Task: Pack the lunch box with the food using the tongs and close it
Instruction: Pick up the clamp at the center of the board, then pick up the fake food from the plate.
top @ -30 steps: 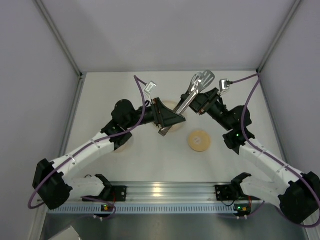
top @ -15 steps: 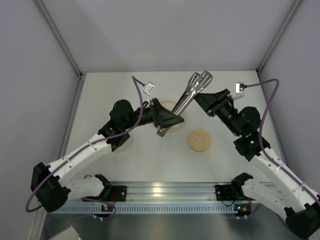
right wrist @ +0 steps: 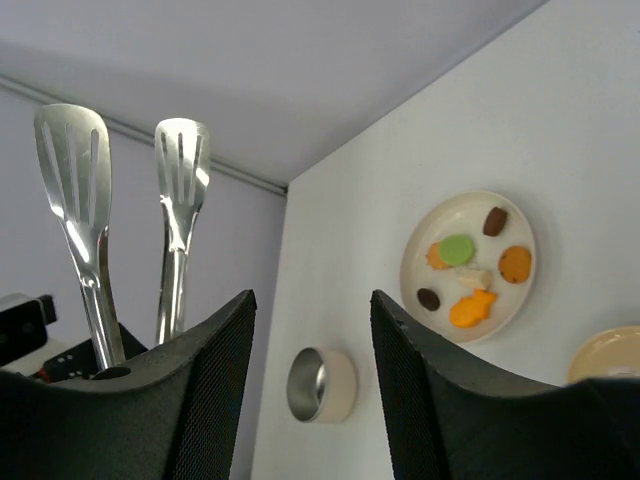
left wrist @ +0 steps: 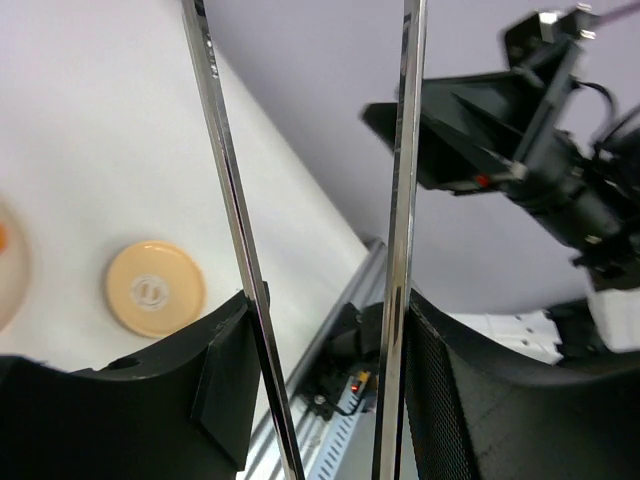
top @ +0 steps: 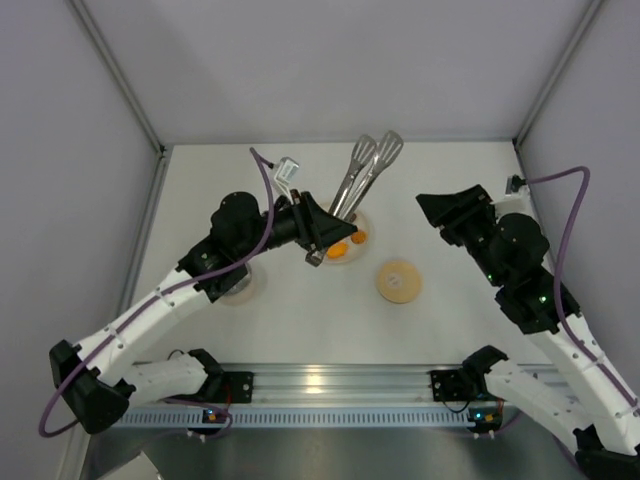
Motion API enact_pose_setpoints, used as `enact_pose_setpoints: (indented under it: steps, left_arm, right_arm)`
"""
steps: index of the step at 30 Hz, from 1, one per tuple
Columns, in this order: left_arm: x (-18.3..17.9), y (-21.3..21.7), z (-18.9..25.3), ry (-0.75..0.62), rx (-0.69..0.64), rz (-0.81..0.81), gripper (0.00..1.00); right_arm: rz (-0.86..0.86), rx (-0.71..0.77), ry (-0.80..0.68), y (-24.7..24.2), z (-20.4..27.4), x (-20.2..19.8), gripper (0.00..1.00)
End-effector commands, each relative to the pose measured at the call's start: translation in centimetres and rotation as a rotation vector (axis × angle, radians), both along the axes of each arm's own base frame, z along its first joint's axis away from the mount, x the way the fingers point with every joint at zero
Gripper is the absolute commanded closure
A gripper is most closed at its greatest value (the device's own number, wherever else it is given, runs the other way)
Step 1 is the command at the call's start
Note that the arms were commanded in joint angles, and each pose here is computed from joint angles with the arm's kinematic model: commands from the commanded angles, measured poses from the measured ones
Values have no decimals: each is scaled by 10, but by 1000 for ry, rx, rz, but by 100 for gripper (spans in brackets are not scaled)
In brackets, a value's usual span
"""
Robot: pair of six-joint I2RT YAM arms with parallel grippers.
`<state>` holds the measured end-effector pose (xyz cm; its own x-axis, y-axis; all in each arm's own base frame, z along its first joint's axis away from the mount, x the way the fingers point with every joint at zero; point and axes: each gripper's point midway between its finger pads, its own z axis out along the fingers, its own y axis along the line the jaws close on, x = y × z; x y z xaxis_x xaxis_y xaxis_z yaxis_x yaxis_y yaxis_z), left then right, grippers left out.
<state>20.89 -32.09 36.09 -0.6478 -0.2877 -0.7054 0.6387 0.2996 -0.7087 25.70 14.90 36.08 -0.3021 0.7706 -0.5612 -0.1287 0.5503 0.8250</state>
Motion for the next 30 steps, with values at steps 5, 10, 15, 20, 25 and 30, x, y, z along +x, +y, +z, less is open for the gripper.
enact_pose_setpoints:
  steps: [5, 10, 15, 20, 25, 30]
  left_arm:
    - [50, 43, -49, 23, 348, 334, 43]
    - [65, 54, -99, 91, 524, 400, 45]
    - [74, 67, -137, 134, 669, 456, 47]
    - [80, 64, -160, 145, 738, 437, 47]
    - [85, 57, -187, 174, 826, 408, 50]
    - [88, 47, -206, 182, 914, 373, 52]
  right_arm:
    - [-48, -329, 92, -31, -20, -15, 50]
    - [-34, -419, 142, -35, -48, -16, 50]
    - [1, -439, 163, -30, -65, -18, 50]
    - [21, -459, 199, -28, -86, -19, 51]
    - [21, -464, 207, -29, -91, -21, 52]
    - [18, -465, 210, -31, -92, -23, 52]
